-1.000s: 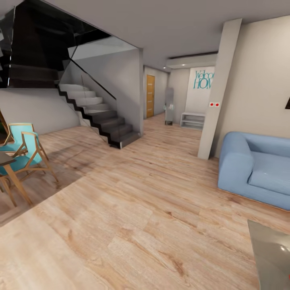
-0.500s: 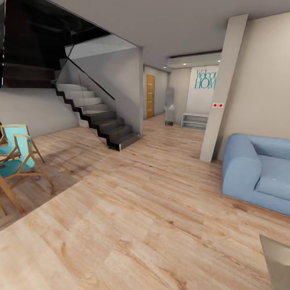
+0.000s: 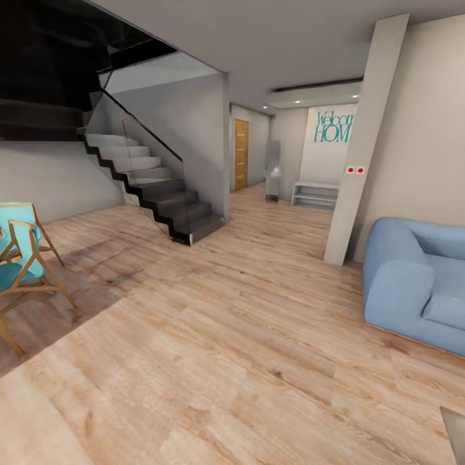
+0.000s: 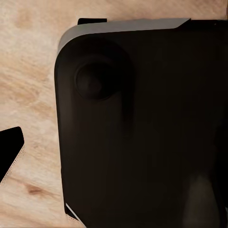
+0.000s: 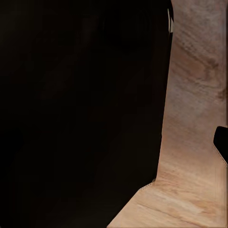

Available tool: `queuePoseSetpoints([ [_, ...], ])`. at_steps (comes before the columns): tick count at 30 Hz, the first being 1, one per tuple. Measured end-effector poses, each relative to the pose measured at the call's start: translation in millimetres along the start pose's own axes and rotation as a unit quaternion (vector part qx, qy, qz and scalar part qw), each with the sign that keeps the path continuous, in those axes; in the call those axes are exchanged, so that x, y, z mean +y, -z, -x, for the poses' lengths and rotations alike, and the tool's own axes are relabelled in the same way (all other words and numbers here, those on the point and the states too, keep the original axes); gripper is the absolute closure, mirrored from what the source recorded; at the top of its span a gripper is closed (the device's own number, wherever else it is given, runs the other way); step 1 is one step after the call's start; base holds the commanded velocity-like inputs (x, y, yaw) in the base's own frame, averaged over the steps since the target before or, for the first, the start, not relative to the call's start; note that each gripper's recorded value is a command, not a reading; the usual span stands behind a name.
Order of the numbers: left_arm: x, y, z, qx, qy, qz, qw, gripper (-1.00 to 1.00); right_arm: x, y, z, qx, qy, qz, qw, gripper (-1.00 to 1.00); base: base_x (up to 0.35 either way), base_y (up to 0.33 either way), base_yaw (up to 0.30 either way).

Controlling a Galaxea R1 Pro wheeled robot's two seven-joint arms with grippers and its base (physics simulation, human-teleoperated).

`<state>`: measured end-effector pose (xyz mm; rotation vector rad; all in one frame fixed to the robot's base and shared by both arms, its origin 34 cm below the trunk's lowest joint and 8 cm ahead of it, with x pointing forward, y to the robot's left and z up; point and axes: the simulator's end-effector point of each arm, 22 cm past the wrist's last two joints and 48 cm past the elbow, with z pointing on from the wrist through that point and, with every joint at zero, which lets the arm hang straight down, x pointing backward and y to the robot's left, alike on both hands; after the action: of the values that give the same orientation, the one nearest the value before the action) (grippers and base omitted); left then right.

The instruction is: Turn on the radio receiver that's on the table in the living room.

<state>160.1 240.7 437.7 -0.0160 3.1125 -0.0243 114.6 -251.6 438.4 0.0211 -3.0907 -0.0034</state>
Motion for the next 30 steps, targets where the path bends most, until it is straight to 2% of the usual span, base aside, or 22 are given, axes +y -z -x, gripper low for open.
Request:
queuePoseSetpoints([
  [22,0.7,0.0,0.3,-0.001,0.0,0.002,1.0,-1.0,0.0,0.0,0.0,0.0,0.001,0.0,1.0,-1.0,0.319,0.0,0.0],
  [30,0.8,0.0,2.0,-0.004,0.001,0.002,1.0,-1.0,0.0,0.0,0.0,0.0,-0.003,0.0,1.0,-1.0,0.116,0.0,-0.198],
])
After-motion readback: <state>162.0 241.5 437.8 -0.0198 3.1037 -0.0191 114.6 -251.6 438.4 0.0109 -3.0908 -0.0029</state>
